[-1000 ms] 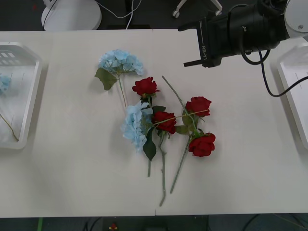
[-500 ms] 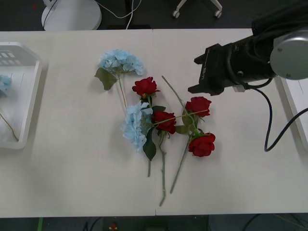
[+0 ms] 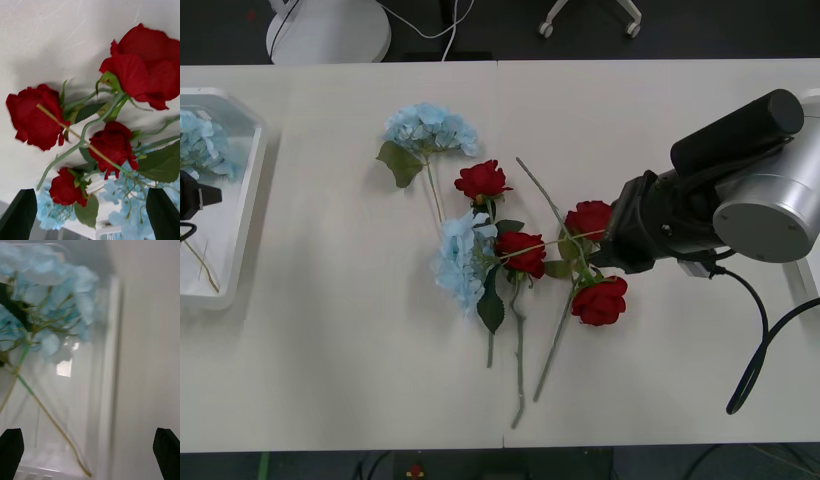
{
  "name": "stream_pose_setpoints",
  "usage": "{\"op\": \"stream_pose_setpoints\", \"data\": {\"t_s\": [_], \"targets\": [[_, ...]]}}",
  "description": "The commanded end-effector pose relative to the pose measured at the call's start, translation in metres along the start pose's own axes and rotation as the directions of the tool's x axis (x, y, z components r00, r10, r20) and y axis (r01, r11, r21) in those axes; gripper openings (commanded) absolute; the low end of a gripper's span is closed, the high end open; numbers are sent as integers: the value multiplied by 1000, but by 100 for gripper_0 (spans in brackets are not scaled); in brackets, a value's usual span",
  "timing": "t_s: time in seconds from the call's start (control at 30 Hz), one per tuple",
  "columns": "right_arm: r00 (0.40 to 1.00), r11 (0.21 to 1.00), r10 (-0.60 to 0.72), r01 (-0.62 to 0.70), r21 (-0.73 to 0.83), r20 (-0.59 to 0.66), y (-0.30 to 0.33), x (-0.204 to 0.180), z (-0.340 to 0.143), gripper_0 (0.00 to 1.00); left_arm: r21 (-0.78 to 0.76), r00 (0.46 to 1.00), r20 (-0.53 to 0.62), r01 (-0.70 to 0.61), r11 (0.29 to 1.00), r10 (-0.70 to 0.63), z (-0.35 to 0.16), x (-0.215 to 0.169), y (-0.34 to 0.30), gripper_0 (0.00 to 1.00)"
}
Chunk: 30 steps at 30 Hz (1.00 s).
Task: Put the red flowers into the right box and the blue flowers into the left box
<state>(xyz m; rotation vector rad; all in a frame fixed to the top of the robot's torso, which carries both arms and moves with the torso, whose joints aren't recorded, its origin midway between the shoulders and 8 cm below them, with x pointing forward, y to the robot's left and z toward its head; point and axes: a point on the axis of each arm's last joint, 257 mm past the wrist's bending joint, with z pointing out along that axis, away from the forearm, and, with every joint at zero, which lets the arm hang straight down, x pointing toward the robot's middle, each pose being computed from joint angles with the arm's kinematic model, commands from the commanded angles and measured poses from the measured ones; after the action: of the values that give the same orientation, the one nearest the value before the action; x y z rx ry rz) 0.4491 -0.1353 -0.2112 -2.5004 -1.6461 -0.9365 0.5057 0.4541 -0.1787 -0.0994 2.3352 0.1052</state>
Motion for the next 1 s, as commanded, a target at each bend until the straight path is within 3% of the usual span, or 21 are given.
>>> {"op": "stream_pose_setpoints", "data": {"t_s": [0.03, 0.2, 0.47, 0.7, 1.0], "targets": [[1000, 1000, 5, -5, 28, 8, -17, 2, 19, 84, 82, 998, 40, 39, 996, -43, -16, -56, -65, 100], [998, 998, 52, -53, 25, 47, -17, -3, 43, 84, 161, 998, 58, -6, 987, -3, 3, -65, -150, 100], [992, 995, 95, -96, 6, 86, -16, -8, 67, 84, 310, 994, 58, 70, 948, -93, 41, -55, -263, 100], [986, 994, 99, -103, 21, 132, -23, -17, 78, 84, 307, 999, 17, 35, 951, -42, 79, -35, -319, 100], [986, 994, 112, -113, 6, 124, -21, -14, 100, 84, 338, 999, 29, 24, 941, -36, 107, -39, -367, 100]]}}
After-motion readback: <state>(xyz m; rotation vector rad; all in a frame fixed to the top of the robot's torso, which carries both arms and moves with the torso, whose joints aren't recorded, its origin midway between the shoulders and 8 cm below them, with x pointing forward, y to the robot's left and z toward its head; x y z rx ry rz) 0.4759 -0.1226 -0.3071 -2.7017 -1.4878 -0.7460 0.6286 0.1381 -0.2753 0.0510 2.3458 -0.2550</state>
